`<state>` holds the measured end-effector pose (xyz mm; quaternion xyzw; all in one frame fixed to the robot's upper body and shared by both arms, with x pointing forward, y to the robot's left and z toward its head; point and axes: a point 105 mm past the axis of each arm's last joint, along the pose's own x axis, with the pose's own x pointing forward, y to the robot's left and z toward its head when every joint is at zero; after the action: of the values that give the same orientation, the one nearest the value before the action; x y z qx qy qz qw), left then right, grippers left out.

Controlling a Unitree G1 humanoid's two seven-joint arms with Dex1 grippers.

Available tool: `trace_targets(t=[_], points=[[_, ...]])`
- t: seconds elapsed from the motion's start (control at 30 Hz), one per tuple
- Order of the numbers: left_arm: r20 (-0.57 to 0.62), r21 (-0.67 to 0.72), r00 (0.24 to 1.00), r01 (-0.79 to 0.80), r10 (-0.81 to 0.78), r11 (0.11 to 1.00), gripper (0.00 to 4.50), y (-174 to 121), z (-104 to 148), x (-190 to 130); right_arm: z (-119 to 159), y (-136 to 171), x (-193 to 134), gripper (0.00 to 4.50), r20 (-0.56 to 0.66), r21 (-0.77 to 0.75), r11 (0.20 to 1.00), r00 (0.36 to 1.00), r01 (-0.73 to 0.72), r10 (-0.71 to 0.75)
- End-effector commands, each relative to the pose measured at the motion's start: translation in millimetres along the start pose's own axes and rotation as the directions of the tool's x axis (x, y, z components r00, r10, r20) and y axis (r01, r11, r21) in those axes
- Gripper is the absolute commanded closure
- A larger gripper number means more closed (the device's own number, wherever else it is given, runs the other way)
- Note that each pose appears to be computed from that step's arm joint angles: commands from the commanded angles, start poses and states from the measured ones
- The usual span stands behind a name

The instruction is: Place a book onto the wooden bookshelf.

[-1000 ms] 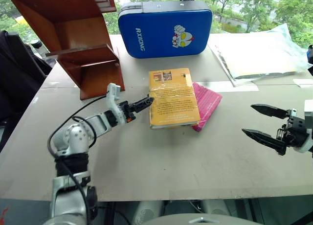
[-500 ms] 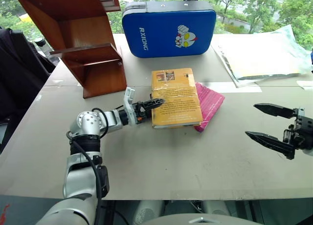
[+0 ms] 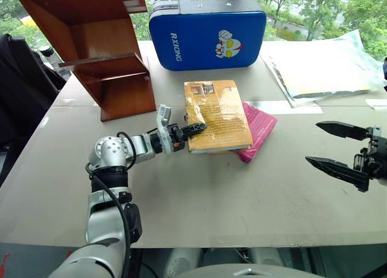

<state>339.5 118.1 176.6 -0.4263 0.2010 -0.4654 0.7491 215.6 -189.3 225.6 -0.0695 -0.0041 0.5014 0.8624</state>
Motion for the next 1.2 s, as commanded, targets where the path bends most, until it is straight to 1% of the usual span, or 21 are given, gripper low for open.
trace_targets(t=[0.03,0.07,0.1,0.13,0.2,0.23,0.3,0.33,0.37,0.4,0.43,0.5,0.53,0.6,0.67,0.77,0.87,0.93,1.0,1.2], points=[[0.097,0.444,0.991,0.044,-0.097,0.895,4.48,-77,40,2,5,-8,4,0.0,0.029,-0.049,0.998,0.999,0.034,-0.033],[0.101,0.615,0.991,0.004,-0.083,0.789,4.48,-96,46,5,4,-15,6,0.0,0.032,-0.059,0.996,0.997,0.068,-0.066],[0.109,0.745,0.991,-0.028,-0.081,0.667,4.48,-116,52,9,2,-21,8,0.0,0.037,-0.061,0.994,0.995,0.093,-0.09],[0.113,0.839,0.991,-0.053,-0.078,0.541,4.48,-132,56,13,2,-25,10,0.0,0.047,-0.059,0.993,0.994,0.104,-0.101],[0.104,0.964,0.993,-0.087,-0.055,0.25,4.48,-157,59,21,5,-32,16,0.0,0.086,-0.056,0.992,0.99,0.116,-0.111],[0.091,0.985,0.995,-0.083,-0.044,0.152,4.48,-163,57,24,6,-35,18,0.0,0.099,-0.056,0.991,0.989,0.119,-0.113],[0.089,0.986,0.996,-0.084,0.025,-0.141,4.48,-175,59,28,14,-38,23,0.0,0.161,-0.049,0.994,0.983,0.093,-0.085],[0.129,0.946,0.988,-0.098,0.084,-0.309,4.48,-175,66,26,18,-41,27,0.0,0.188,-0.044,0.995,0.979,0.086,-0.076],[0.189,0.878,0.972,-0.103,0.142,-0.468,4.48,-174,76,20,21,-44,31,0.0,0.209,-0.039,0.996,0.975,0.081,-0.072],[0.253,0.803,0.95,-0.102,0.182,-0.587,4.48,-171,88,13,25,-47,36,0.0,0.231,-0.03,0.997,0.971,0.077,-0.068],[0.291,0.749,0.935,-0.091,0.203,-0.656,4.48,-170,96,9,27,-48,39,0.0,0.244,-0.024,0.997,0.968,0.073,-0.065],[0.396,0.631,0.88,-0.053,0.262,-0.774,4.48,-165,118,-10,38,-49,46,0.0,0.305,-0.005,0.999,0.952,0.036,-0.033],[0.446,0.593,0.844,-0.028,0.299,-0.805,4.48,-161,129,-22,44,-49,50,0.0,0.338,0.008,1.0,0.941,0.017,-0.018],[0.508,0.536,0.786,0.032,0.353,-0.844,4.48,-152,141,-41,53,-50,56,0.0,0.383,0.031,0.999,0.924,-0.012,0.0],[0.549,0.503,0.732,0.097,0.403,-0.859,4.48,-143,149,-58,59,-51,62,0.0,0.406,0.059,0.998,0.914,-0.036,0.009],[0.612,0.46,0.668,0.135,0.423,-0.878,4.48,-141,161,-80,66,-52,70,0.0,0.426,0.095,0.993,0.904,-0.069,0.022],[0.632,0.492,0.604,0.172,0.486,-0.853,4.48,-130,166,-96,75,-52,75,0.0,0.45,0.114,0.99,0.893,-0.089,0.028],[0.636,0.512,0.577,0.183,0.513,-0.84,4.48,-124,167,-103,77,-52,77,0.0,0.445,0.112,0.99,0.895,-0.089,0.031],[0.627,0.539,0.572,0.171,0.528,-0.825,4.48,-116,168,-106,76,-51,78,0.0,0.423,0.106,0.992,0.906,-0.074,0.022],[0.639,0.567,0.497,0.213,0.587,-0.796,4.48,-94,175,-121,65,-52,80,0.0,0.348,0.079,0.997,0.937,0.005,-0.033]])
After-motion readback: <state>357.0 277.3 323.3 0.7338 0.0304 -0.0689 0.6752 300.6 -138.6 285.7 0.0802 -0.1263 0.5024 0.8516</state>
